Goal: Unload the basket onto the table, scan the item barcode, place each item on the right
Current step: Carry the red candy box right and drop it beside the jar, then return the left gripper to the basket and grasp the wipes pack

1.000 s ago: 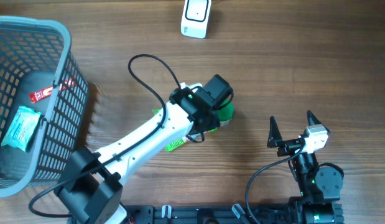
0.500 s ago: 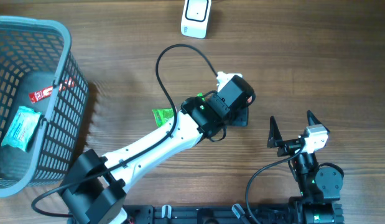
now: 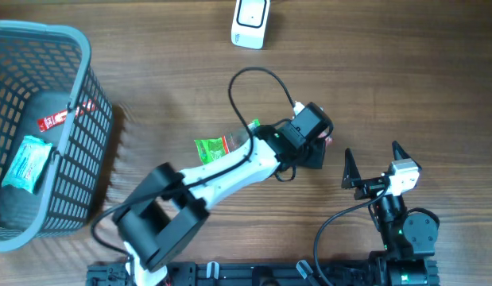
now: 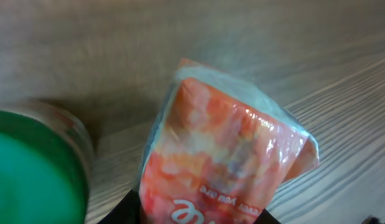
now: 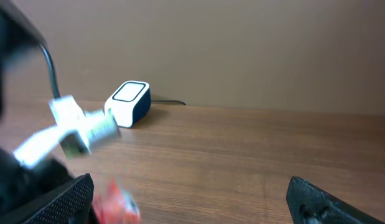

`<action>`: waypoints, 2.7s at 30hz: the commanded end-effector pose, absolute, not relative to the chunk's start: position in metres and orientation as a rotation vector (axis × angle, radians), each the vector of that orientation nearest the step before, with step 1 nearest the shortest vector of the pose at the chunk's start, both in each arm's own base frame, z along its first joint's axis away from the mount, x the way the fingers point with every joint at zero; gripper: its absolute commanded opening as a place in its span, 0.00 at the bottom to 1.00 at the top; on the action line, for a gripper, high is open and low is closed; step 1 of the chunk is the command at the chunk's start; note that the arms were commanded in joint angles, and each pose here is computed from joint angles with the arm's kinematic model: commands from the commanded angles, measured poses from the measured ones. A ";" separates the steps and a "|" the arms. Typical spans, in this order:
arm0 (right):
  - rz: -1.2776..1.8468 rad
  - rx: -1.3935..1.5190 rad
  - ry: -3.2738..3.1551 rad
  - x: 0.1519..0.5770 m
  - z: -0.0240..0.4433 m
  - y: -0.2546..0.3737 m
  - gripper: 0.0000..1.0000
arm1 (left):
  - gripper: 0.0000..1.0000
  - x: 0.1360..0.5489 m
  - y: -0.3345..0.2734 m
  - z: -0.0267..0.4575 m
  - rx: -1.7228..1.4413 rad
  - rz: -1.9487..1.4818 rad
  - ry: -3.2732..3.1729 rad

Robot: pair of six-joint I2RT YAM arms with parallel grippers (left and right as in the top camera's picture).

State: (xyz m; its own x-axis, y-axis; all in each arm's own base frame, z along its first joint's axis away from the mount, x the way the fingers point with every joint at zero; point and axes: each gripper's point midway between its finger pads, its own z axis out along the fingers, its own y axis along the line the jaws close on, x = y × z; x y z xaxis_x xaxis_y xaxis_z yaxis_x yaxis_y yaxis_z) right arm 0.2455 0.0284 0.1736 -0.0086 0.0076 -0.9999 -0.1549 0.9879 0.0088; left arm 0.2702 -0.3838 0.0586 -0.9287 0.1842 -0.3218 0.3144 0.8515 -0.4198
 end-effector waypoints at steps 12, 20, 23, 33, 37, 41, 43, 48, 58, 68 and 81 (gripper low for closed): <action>0.135 -0.094 1.569 0.245 0.175 0.027 1.00 | 0.69 0.257 -0.422 0.109 0.500 -0.990 2.684; 0.135 -0.094 1.569 0.245 0.175 0.027 1.00 | 0.73 0.301 -0.405 0.178 0.432 -0.939 2.512; 0.135 -0.094 1.569 0.245 0.175 0.027 1.00 | 0.74 0.334 -0.374 0.208 0.343 -0.796 2.455; 0.135 -0.094 1.569 0.245 0.175 0.027 1.00 | 0.76 0.372 -0.178 0.307 -0.278 -0.148 2.273; 0.135 -0.094 1.569 0.245 0.175 0.027 1.00 | 0.79 0.347 -0.096 0.352 -0.489 -0.049 2.148; 0.135 -0.094 1.569 0.245 0.175 0.027 1.00 | 0.85 0.321 -0.023 0.387 -0.679 -0.024 2.019; 0.135 -0.094 1.569 0.245 0.175 0.027 1.00 | 0.88 0.307 0.011 0.395 -0.800 0.002 1.956; 0.135 -0.094 1.569 0.245 0.175 0.027 1.00 | 0.94 0.270 0.098 0.382 -1.204 0.102 1.836; 0.135 -0.094 1.569 0.245 0.175 0.027 1.00 | 0.93 0.286 0.182 0.236 -1.688 0.062 2.007; 0.135 -0.094 1.570 0.245 0.175 0.027 1.00 | 0.98 0.284 0.235 0.136 -2.082 0.141 1.982; 0.135 -0.094 1.569 0.245 0.175 0.027 0.99 | 1.00 0.286 0.273 0.047 -2.137 0.297 2.049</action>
State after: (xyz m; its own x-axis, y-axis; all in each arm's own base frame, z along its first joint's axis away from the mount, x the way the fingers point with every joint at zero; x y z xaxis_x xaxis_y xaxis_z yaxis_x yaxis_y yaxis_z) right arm 0.2455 0.0283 0.1736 -0.0086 0.0076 -0.9999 -0.1546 0.9879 0.0088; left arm 0.2894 0.2659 0.0609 0.0596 -0.9691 -0.2394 -0.9982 -0.0561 -0.0215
